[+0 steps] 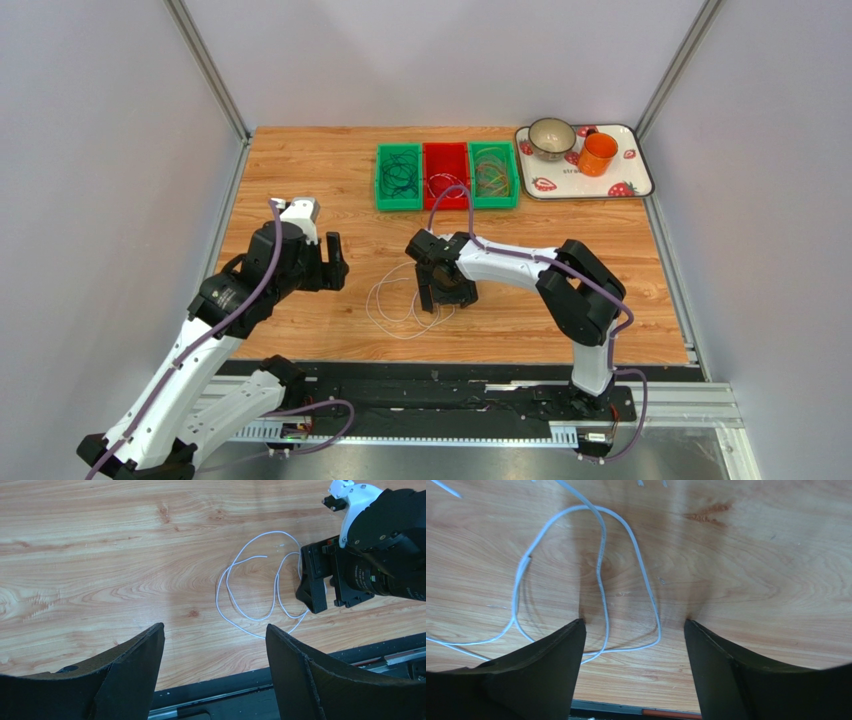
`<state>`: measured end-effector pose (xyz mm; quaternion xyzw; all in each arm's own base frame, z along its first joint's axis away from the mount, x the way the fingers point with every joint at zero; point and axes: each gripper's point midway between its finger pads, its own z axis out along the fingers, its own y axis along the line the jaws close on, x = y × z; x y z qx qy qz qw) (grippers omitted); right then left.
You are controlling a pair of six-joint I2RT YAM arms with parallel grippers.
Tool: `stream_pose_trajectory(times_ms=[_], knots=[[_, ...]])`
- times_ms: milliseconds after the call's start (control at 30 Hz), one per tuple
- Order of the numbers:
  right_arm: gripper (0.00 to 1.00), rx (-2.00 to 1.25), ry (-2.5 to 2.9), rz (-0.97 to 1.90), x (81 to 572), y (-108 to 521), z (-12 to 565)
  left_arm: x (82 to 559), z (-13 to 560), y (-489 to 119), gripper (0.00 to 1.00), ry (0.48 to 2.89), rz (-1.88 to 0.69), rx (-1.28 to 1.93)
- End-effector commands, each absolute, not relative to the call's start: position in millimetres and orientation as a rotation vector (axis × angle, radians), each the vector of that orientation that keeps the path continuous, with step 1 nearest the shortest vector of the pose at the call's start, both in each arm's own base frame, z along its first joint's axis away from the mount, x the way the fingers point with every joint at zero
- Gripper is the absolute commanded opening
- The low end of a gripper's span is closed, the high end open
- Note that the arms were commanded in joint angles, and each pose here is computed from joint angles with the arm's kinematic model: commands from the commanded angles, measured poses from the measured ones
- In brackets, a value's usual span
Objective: Untangle the cables
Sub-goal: Pick up the cable at the center of the board.
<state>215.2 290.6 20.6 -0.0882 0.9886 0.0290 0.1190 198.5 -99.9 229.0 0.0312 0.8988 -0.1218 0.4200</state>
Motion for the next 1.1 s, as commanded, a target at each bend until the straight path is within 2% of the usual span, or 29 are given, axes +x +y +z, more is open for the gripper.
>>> stream_pose_trajectory(times_ms=[0, 33, 100, 200, 233, 300, 400, 433, 667, 1067], knots=[[0.74, -0.237, 2.905, 0.119, 208.1, 291.9, 14.4, 203.3, 234.0, -100.0, 0.82, 2.221, -0.304, 0.090], [0.68, -0.242, 2.907, 0.119, 206.4, 292.0, 14.1, 203.3, 234.0, -100.0, 0.82, 2.221, -0.304, 0.090], [0.63, -0.267, 2.908, 0.114, 201.4, 293.7, 12.3, 203.6, 233.7, -99.9, 0.82, 2.223, -0.302, 0.090], [0.49, -0.296, 2.916, 0.101, 195.7, 296.0, 8.0, 203.5, 232.9, -99.3, 0.82, 2.225, -0.298, 0.087], [0.41, -0.300, 2.920, 0.101, 194.1, 296.7, 7.0, 203.7, 233.5, -99.1, 0.82, 2.223, -0.297, 0.086], [0.33, -0.308, 2.925, 0.092, 191.1, 296.2, 3.5, 203.8, 233.5, -98.8, 0.82, 2.223, -0.296, 0.085], [0.12, -0.301, 2.924, 0.084, 190.7, 294.1, 1.5, 203.6, 232.4, -98.7, 0.82, 2.227, -0.294, 0.085], [0.00, -0.303, 2.915, 0.075, 192.4, 293.0, 1.9, 204.2, 232.9, -98.8, 0.82, 2.225, -0.293, 0.084], [0.00, -0.308, 2.833, 0.064, 209.6, 291.4, 32.9, 203.9, 232.1, -98.6, 0.82, 2.228, -0.291, 0.085], [0.00, -0.272, 2.627, 0.099, 249.2, 288.8, 132.8, 204.0, 232.4, -98.1, 0.82, 2.226, -0.290, 0.081]])
